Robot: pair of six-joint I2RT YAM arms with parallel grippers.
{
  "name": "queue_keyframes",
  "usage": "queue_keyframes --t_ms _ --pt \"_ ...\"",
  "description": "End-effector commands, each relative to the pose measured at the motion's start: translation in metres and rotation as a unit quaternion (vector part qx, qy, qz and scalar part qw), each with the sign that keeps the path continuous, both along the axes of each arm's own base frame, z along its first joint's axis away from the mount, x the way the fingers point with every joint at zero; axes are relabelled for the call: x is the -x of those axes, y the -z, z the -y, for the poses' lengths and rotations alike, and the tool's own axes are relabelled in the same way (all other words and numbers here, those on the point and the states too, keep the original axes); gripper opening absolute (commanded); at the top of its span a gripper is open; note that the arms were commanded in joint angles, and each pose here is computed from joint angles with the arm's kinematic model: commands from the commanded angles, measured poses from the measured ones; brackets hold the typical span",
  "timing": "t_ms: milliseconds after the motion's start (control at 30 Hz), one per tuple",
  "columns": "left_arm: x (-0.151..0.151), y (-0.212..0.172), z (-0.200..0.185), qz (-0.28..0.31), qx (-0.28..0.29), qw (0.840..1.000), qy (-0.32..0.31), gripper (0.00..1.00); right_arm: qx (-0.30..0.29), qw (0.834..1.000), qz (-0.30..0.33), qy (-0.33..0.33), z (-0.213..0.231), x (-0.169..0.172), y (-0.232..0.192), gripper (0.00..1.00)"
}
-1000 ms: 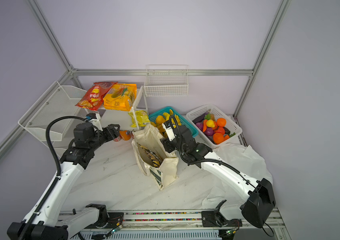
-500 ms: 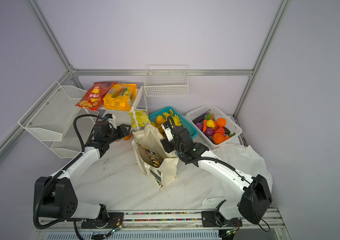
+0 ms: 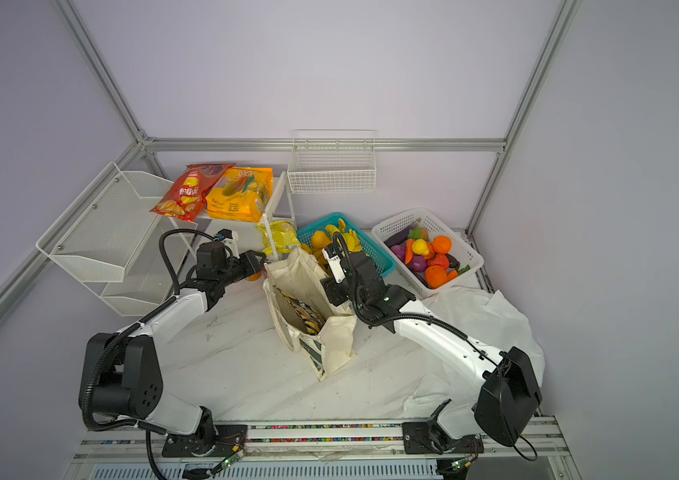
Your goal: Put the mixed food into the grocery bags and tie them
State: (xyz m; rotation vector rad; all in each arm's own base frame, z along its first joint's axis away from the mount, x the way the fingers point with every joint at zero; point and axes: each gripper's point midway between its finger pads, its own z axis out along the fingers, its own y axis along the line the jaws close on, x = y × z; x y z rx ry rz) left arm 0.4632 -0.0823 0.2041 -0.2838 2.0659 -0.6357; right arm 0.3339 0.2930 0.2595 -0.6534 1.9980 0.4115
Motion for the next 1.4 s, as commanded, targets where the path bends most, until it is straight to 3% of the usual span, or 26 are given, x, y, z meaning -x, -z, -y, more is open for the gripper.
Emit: queue_keyframes --t_ms 0,633,1367 --pt "-0.018 -0.07 0.001 0.091 0.003 0.996 0.009 0.44 0.012 1.0 0.004 -0.002 -0.001 0.0 0.002 0.61" --pt "-0.021 -0.089 0.004 0.112 0.009 0.994 0.018 0.36 0.027 1.0 -0.01 -0.002 -0.003 -0.003 0.019 0.61" --pt "-0.039 -0.071 0.008 0.1 0.024 0.994 0.028 0.37 0.031 0.999 -0.009 0.003 -0.001 -0.003 0.019 0.61"
